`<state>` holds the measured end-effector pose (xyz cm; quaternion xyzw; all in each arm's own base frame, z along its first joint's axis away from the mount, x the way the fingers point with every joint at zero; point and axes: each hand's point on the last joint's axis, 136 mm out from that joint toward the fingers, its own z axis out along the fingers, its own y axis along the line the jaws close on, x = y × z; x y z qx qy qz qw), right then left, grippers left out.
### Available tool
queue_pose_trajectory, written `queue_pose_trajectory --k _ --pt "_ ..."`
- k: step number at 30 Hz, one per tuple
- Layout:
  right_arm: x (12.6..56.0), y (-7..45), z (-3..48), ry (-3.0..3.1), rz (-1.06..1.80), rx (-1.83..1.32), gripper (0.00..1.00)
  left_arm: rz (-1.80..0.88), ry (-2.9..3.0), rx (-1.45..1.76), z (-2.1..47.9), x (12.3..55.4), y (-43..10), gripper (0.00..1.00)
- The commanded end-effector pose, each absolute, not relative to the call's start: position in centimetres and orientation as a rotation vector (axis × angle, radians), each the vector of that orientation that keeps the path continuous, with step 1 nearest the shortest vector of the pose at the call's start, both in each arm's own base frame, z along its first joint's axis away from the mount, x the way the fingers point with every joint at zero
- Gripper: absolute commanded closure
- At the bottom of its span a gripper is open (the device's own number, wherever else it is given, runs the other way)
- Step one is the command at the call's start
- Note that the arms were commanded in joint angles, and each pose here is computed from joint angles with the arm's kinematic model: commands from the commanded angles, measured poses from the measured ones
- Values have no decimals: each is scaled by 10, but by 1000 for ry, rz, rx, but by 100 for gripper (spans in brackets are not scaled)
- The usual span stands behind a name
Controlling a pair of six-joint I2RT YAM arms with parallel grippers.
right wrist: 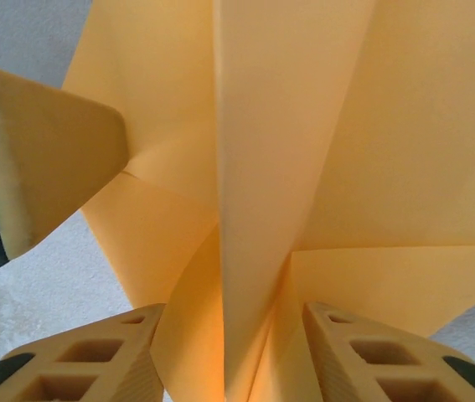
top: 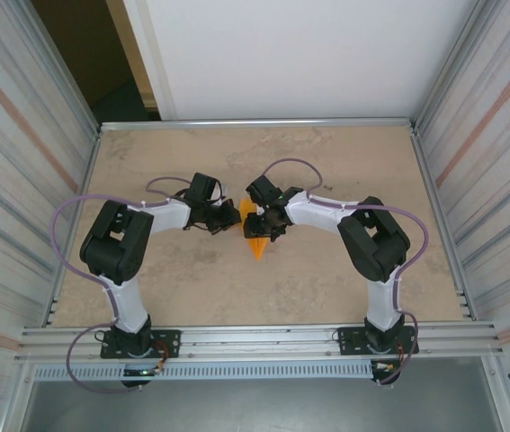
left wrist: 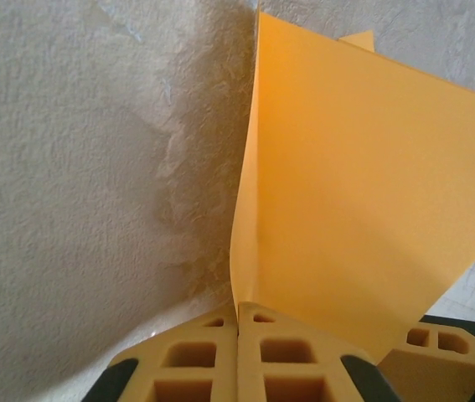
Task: Fold a paper plane with a square sheet of paper (pick it up from the middle)
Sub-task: Move the paper plane to the top-center of the table.
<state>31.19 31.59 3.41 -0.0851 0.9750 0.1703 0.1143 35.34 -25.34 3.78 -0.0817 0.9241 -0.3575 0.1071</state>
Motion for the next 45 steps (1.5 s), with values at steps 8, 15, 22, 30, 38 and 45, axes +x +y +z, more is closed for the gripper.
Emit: queue_pose_trajectory --k 8,15,22,30,38,45 --pt "314 314 28 2892 478 -211 69 -1073 2703 -213 50 357 -259 96" --pt "315 312 29 2892 461 -207 75 -1069 2687 -200 60 359 -258 85" --pt "330 289 37 2865 357 -165 92 -936 2642 -213 82 366 -226 59" --pt "377 238 54 2799 223 -144 94 -725 2598 -266 96 363 -173 39" --pt "433 203 54 2784 147 -150 93 -617 2580 -268 96 356 -153 22" --pt "452 202 39 2827 155 -174 90 -595 2581 -271 89 354 -150 14"
